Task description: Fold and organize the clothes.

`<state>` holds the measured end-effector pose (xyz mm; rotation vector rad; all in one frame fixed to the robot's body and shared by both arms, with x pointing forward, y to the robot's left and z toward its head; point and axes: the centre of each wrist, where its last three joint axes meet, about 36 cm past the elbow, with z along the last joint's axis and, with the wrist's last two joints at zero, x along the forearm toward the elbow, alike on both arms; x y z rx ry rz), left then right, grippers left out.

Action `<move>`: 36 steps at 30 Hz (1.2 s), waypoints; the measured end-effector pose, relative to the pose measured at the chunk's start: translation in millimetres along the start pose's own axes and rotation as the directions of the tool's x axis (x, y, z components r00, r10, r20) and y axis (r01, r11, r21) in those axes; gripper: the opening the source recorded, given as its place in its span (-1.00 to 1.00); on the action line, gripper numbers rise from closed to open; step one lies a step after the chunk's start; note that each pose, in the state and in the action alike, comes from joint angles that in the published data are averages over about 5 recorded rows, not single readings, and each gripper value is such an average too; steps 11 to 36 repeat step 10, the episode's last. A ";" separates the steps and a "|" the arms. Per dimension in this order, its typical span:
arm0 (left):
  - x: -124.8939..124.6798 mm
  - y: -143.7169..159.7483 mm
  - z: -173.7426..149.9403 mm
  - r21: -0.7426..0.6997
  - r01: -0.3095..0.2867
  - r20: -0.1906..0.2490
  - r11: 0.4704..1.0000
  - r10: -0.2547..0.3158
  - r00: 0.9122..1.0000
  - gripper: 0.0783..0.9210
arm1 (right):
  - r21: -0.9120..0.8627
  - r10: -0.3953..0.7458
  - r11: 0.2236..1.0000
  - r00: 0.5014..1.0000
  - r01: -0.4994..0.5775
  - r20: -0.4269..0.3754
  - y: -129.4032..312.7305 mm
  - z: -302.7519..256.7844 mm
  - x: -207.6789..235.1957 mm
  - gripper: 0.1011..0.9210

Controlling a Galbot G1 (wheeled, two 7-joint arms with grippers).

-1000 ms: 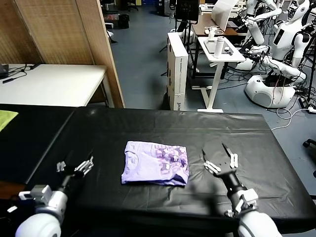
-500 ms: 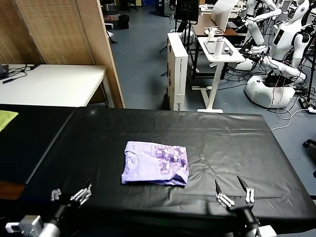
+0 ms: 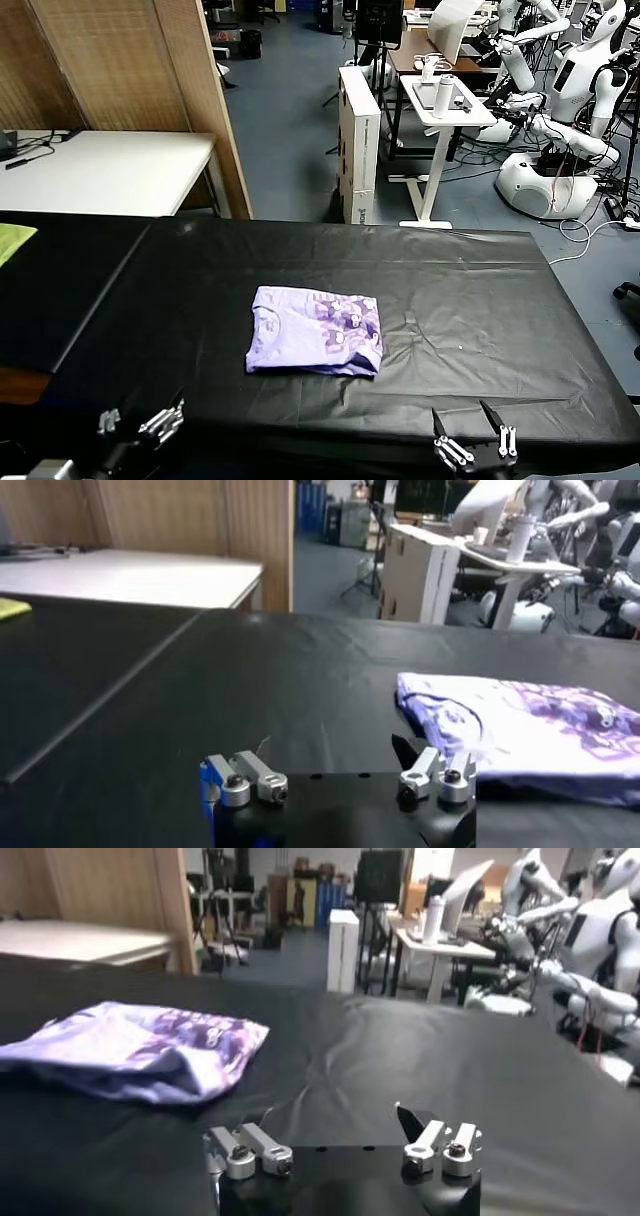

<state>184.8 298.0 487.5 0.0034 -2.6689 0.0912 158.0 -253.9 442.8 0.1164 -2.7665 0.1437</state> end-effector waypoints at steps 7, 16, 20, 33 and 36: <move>1.6 0.2 1.7 0.001 0.002 -0.018 1.000 -0.002 1.000 0.97 | 0.002 0.011 1.000 1.000 -0.011 -0.027 1.3 -0.5 1.3 0.97; 1.7 0.3 1.7 0.000 0.001 -0.022 1.000 -0.001 1.000 0.97 | 0.004 0.020 1.000 0.999 -0.020 -0.037 1.7 -1.1 1.9 0.97; 1.7 0.3 1.7 0.000 0.001 -0.022 1.000 -0.001 1.000 0.97 | 0.004 0.020 1.000 0.999 -0.020 -0.037 1.7 -1.1 1.9 0.97; 1.7 0.3 1.7 0.000 0.001 -0.022 1.000 -0.001 1.000 0.97 | 0.004 0.020 1.000 0.999 -0.020 -0.037 1.7 -1.1 1.9 0.97; 1.7 0.3 1.7 0.000 0.001 -0.022 1.000 -0.001 1.000 0.97 | 0.004 0.020 1.000 0.999 -0.020 -0.037 1.7 -1.1 1.9 0.97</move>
